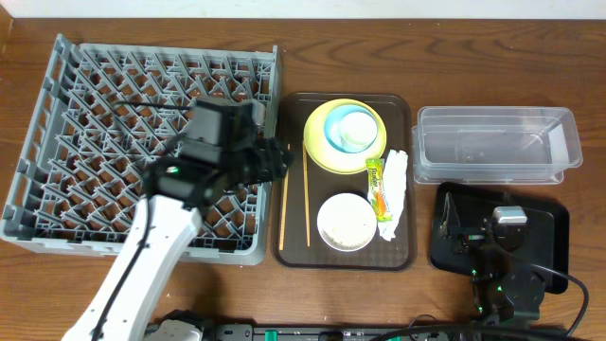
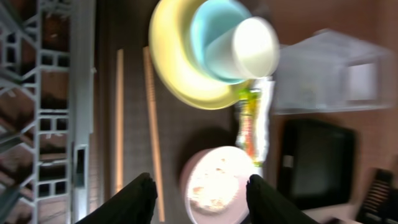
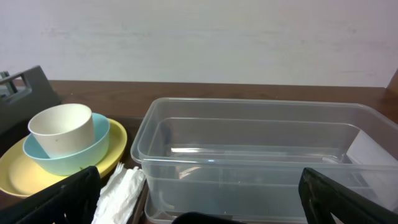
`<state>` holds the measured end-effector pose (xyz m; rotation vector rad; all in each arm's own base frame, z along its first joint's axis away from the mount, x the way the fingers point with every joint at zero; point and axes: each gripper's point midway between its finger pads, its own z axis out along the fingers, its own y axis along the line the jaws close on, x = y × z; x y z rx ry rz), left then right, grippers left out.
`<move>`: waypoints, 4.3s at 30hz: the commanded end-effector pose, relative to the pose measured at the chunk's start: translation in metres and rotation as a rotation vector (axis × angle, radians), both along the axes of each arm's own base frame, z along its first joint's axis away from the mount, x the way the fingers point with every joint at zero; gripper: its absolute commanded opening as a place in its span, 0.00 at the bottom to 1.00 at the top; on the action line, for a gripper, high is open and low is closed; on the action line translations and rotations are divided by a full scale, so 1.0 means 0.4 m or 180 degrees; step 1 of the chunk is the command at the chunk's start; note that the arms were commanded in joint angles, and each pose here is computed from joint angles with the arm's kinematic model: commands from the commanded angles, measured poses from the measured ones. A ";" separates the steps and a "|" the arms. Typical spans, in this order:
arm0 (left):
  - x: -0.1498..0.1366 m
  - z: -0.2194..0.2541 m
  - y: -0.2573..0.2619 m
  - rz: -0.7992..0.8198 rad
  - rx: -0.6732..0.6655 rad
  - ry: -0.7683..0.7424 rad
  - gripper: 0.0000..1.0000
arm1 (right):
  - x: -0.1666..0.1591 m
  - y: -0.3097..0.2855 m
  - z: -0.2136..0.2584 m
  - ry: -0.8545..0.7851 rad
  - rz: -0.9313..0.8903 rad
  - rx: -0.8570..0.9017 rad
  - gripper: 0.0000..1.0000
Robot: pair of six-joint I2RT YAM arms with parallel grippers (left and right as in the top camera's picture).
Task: Sort waste into correct bins and load items into the dishwasher
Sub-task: 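Reach the left gripper to the first wooden chopstick on the tray and grasp it, then carry the chopstick left and lower it into the dish rack, then reach the left gripper back to the second chopstick and grasp it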
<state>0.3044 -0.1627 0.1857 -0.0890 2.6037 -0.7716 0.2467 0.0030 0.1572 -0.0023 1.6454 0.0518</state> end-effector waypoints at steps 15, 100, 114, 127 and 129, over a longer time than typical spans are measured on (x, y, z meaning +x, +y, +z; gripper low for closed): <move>0.007 -0.206 -0.109 -0.0157 0.0759 0.0315 0.47 | -0.001 0.011 -0.001 0.0003 0.0059 0.0043 0.99; 0.094 -0.138 0.186 0.0279 0.1534 -0.0082 0.08 | -0.001 0.011 -0.001 0.0003 0.0059 0.0043 0.99; 0.118 -0.201 0.176 0.0238 0.1561 0.0052 0.30 | -0.001 0.011 -0.001 0.0003 0.0059 0.0043 0.99; 0.112 -0.092 0.144 0.0223 0.1296 -0.0269 0.28 | -0.001 0.011 -0.001 0.0003 0.0059 0.0043 0.99; 0.090 -0.066 0.114 0.0121 0.1151 -0.0311 0.23 | -0.001 0.011 -0.001 0.0003 0.0059 0.0043 0.99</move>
